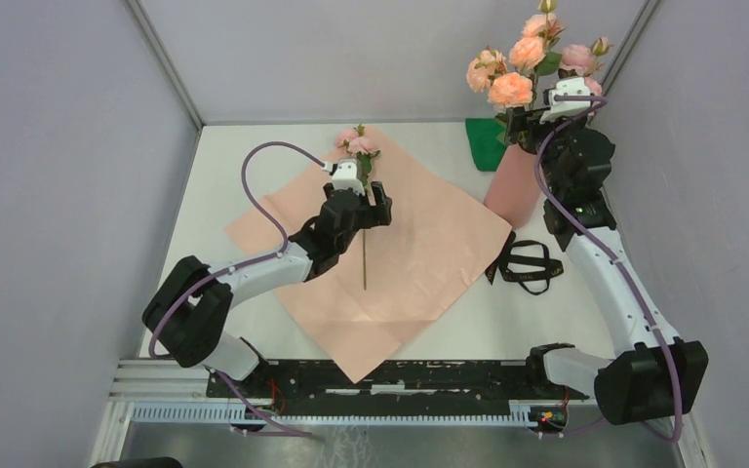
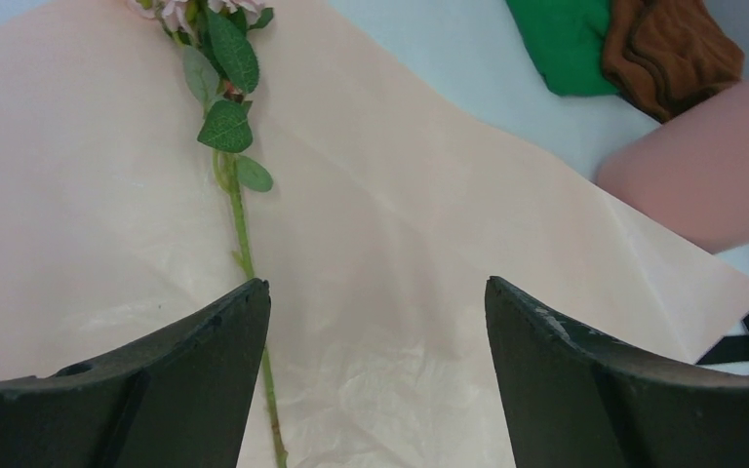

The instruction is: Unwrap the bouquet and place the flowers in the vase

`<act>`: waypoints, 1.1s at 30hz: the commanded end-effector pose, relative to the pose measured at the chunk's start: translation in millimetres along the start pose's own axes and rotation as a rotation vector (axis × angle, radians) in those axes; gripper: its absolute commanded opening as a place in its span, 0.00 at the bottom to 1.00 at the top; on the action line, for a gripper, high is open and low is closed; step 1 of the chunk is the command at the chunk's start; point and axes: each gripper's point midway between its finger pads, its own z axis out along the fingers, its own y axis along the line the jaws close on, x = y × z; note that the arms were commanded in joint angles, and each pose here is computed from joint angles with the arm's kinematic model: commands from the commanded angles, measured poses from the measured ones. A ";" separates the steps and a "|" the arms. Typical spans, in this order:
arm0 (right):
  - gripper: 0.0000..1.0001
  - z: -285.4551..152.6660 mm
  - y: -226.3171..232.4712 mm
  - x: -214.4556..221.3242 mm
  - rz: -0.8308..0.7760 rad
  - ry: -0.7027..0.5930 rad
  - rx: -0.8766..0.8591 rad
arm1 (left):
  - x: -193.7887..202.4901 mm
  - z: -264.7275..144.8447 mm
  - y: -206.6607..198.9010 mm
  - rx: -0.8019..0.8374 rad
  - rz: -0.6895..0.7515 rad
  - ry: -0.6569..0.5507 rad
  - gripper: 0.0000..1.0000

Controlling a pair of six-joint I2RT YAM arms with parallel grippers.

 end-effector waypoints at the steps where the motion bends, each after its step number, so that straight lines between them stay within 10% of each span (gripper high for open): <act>1: 0.88 -12.9 0.4 -28.3 0.030 -0.092 -0.014 | -14.1 10.1 8.7 -0.129 -0.062 -0.011 0.87; 8: 0.88 -46.5 2.4 -54.1 0.058 -0.192 -0.037 | -9.7 21.2 39.2 -0.333 -0.076 0.110 0.89; 17: 0.88 -79.1 3.7 -81.3 0.083 -0.287 -0.059 | 38.0 46.6 84.1 -0.539 0.026 0.426 0.66; 33: 0.88 -78.2 15.9 -61.5 0.101 -0.247 -0.111 | 119.7 54.8 72.0 -0.409 0.004 0.679 0.41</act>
